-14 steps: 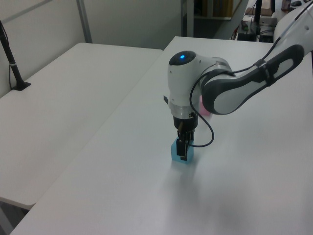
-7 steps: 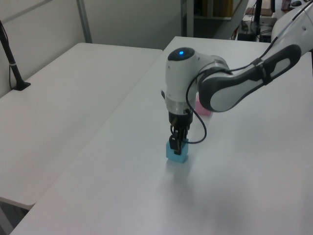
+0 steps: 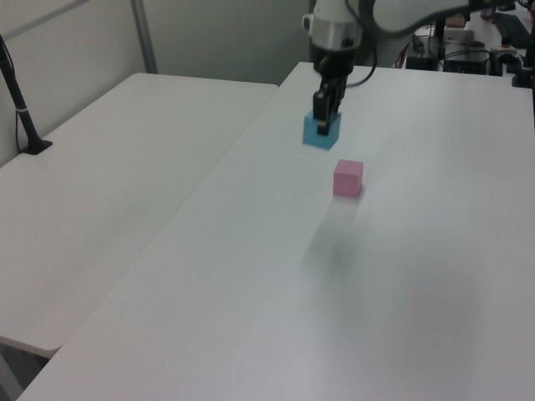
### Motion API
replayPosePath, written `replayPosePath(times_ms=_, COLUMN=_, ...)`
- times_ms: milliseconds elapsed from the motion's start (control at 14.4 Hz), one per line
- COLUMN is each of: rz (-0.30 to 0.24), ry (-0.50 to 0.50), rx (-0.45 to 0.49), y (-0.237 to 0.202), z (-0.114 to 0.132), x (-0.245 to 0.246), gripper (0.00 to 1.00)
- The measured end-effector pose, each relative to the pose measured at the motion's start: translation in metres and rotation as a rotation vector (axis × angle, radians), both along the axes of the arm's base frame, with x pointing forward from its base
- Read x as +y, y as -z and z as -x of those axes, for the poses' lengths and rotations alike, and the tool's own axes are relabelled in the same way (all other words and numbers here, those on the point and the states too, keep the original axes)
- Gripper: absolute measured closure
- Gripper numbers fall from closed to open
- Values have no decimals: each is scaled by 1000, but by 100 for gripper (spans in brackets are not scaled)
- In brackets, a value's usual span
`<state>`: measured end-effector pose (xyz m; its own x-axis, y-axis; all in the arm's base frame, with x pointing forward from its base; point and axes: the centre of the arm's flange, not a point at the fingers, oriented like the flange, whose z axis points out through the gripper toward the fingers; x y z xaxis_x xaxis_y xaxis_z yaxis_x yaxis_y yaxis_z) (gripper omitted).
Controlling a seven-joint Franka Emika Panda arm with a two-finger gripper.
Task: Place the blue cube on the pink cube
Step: 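Lift the light-blue cube and carry it over the pink cube, then lower the light-blue cube onto the pink cube's top face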
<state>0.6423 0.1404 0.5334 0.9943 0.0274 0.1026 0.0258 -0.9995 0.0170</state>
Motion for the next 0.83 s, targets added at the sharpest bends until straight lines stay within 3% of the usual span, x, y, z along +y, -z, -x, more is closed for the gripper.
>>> replayPosePath(times_ms=347, rz=48, ry=-35, rx=57, y=19, z=-7, x=-86, gripper=44)
replayPosePath(times_ms=832, rz=75, ry=-102, rx=197, y=96, z=-7, x=-94, gripper=44)
